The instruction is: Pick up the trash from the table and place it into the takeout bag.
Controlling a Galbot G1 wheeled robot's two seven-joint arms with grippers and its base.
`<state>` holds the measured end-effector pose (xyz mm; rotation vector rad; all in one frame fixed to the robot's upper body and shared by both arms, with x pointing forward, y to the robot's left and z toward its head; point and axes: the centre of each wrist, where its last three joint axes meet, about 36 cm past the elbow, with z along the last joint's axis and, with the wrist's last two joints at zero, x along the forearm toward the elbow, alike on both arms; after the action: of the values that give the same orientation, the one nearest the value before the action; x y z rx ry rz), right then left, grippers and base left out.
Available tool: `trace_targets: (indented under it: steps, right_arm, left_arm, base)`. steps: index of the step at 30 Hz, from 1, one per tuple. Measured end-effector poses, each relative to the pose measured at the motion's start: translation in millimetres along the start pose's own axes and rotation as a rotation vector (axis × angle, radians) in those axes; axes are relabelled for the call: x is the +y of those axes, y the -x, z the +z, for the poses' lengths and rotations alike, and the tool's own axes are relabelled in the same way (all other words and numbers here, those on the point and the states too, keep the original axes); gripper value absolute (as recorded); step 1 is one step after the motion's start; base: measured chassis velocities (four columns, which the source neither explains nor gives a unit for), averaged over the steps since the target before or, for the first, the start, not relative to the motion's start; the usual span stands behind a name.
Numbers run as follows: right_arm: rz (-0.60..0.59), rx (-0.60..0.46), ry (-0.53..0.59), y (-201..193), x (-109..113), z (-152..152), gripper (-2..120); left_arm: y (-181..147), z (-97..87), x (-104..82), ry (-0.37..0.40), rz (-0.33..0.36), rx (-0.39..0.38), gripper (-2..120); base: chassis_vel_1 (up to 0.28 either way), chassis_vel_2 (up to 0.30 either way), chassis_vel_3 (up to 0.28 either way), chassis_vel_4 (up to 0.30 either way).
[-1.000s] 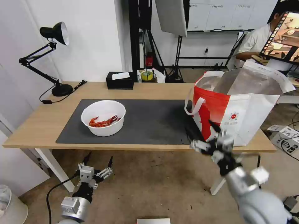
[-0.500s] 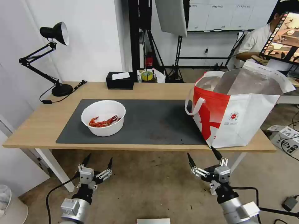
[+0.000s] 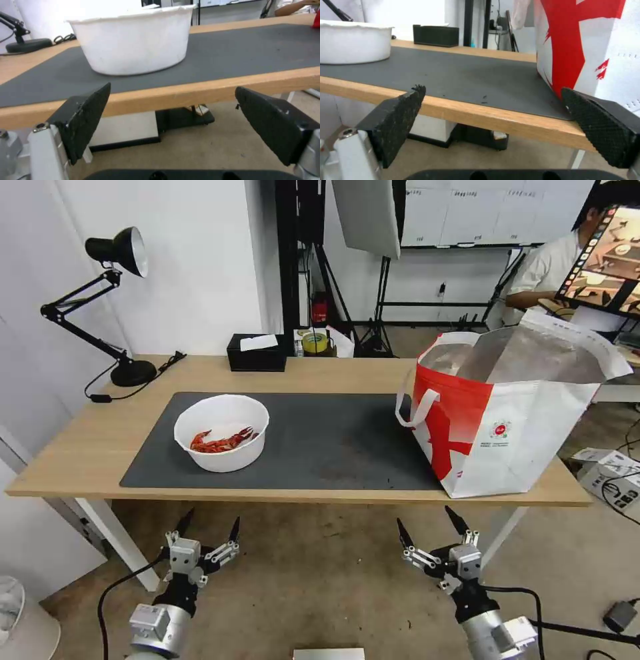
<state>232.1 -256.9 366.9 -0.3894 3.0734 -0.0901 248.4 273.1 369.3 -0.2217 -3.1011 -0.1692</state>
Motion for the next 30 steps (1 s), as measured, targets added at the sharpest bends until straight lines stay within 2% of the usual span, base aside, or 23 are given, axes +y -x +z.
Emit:
trace_targets:
  steps: [9, 14, 19, 21, 24, 28, 30]
  right_arm:
    - [0.000, 0.000, 0.000, 0, 0, -1, 100]
    - [0.000, -0.001, 0.000, 1, 0, -1, 100]
    - [0.001, -0.001, 0.000, 1, 0, -1, 100]
    - [0.001, -0.001, 0.000, 1, 0, -1, 100]
    - [0.001, -0.001, 0.000, 1, 0, -1, 100]
    - [0.001, -0.001, 0.001, 1, 0, -1, 100]
    - [0.001, -0.001, 0.001, 1, 0, -1, 100]
  left_arm:
    - [27, -25.3, 13.7, 0.021, 0.018, -0.067, 100]
    - [50, -51.5, 35.4, 0.003, 0.022, -0.086, 100]
    - [67, -66.5, 50.8, 0.003, 0.022, -0.088, 100]
    - [86, -79.6, 65.2, 0.008, 0.020, -0.096, 100]
    - [103, -89.1, 76.0, -0.002, 0.010, -0.084, 100]
    - [127, -97.6, 94.6, 0.021, 0.011, -0.068, 100]
    - [142, -105.6, 102.6, 0.041, -0.003, -0.033, 100]
  base:
    - [0.000, 0.000, 0.000, 0.000]
    - [0.000, 0.000, 0.000, 0.000]
    - [0.000, 0.000, 0.000, 0.000]
    - [0.000, 0.000, 0.000, 0.000]
    - [0.000, 0.000, 0.000, 0.000]
    - [0.000, 0.000, 0.000, 0.000]
    - [0.000, 0.000, 0.000, 0.000]
